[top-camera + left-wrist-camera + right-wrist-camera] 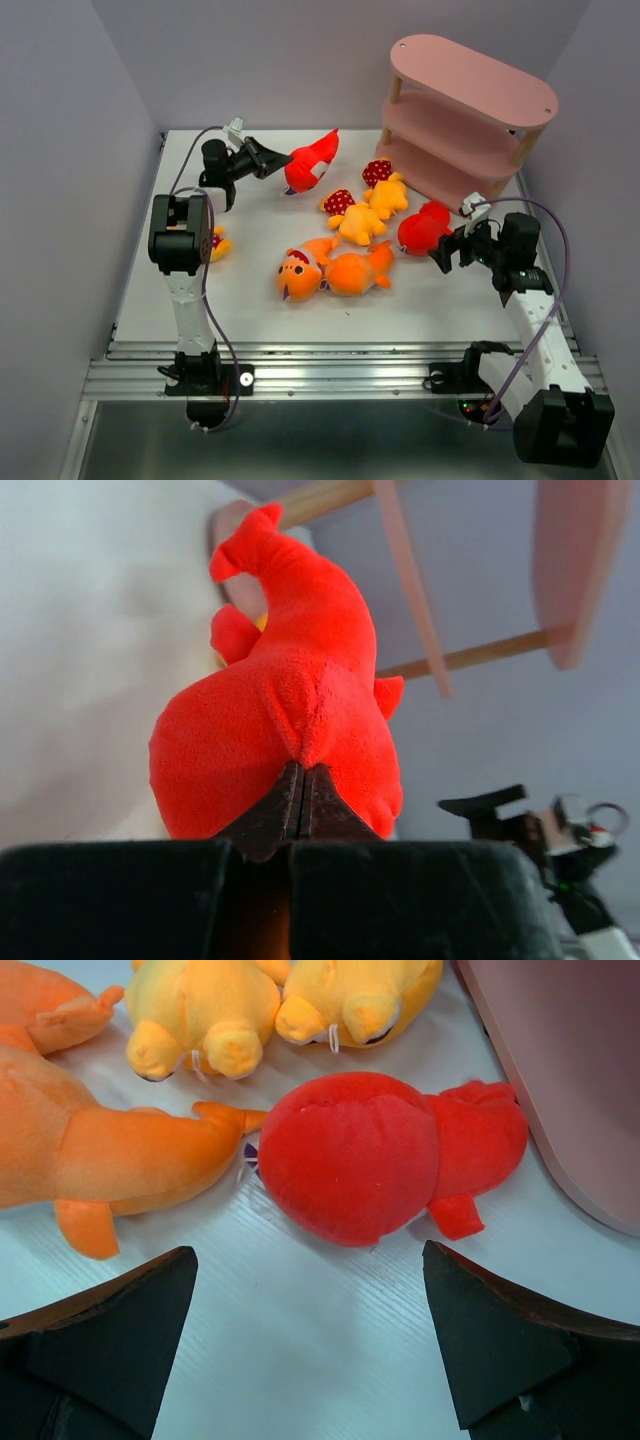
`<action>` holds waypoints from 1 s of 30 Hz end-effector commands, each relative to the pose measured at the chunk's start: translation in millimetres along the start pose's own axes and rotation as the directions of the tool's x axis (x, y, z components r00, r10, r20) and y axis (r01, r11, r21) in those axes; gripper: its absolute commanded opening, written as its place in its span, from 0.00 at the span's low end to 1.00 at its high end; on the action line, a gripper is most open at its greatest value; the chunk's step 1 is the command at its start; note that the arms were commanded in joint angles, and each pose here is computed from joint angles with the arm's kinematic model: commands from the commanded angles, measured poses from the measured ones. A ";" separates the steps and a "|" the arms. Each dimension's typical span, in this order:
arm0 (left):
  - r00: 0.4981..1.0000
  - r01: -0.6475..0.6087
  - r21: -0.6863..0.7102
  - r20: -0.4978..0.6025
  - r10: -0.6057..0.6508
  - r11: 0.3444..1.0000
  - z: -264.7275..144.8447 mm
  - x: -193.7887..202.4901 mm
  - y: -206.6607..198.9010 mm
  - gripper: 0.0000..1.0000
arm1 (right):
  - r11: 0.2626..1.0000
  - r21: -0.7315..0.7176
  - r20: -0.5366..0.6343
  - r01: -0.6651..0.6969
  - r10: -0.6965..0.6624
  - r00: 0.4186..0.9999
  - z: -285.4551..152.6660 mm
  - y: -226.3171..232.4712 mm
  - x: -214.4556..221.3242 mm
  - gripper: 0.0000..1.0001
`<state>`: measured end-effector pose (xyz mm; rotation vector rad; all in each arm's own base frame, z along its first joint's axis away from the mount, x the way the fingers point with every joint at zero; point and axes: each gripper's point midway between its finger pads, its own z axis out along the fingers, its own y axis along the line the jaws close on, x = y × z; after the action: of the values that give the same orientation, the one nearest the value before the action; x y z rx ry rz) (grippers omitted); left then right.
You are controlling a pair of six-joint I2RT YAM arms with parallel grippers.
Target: Place and organize the stuffed toys onto the shelf
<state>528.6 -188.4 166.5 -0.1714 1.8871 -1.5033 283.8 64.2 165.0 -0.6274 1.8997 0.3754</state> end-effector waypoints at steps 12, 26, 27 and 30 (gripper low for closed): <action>0.979 0.203 0.615 -0.151 -0.139 0.762 -78.3 52.6 -178.6 0.00 | 0.930 -0.316 0.084 -0.190 0.226 0.970 -10.8 37.6 -91.7 1.00; 0.922 0.371 0.509 -0.299 -0.245 0.777 -49.1 115.0 -226.3 0.00 | 0.860 -0.280 0.193 0.426 -0.384 0.903 -3.8 56.1 -144.2 1.00; 0.923 0.365 0.501 -0.302 -0.237 0.785 -48.1 116.9 -228.3 0.00 | 0.838 -0.275 0.200 0.472 -0.430 0.880 -3.6 54.3 -144.2 1.00; 0.922 0.354 0.478 -0.323 -0.214 0.804 -48.8 122.2 -239.0 0.00 | 0.748 -0.250 0.204 0.615 -0.580 0.788 -3.3 45.3 -144.5 1.00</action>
<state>382.5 -297.1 241.1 -0.6382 1.9432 -2.3073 293.3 149.6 291.7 -1.1039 1.5930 0.5204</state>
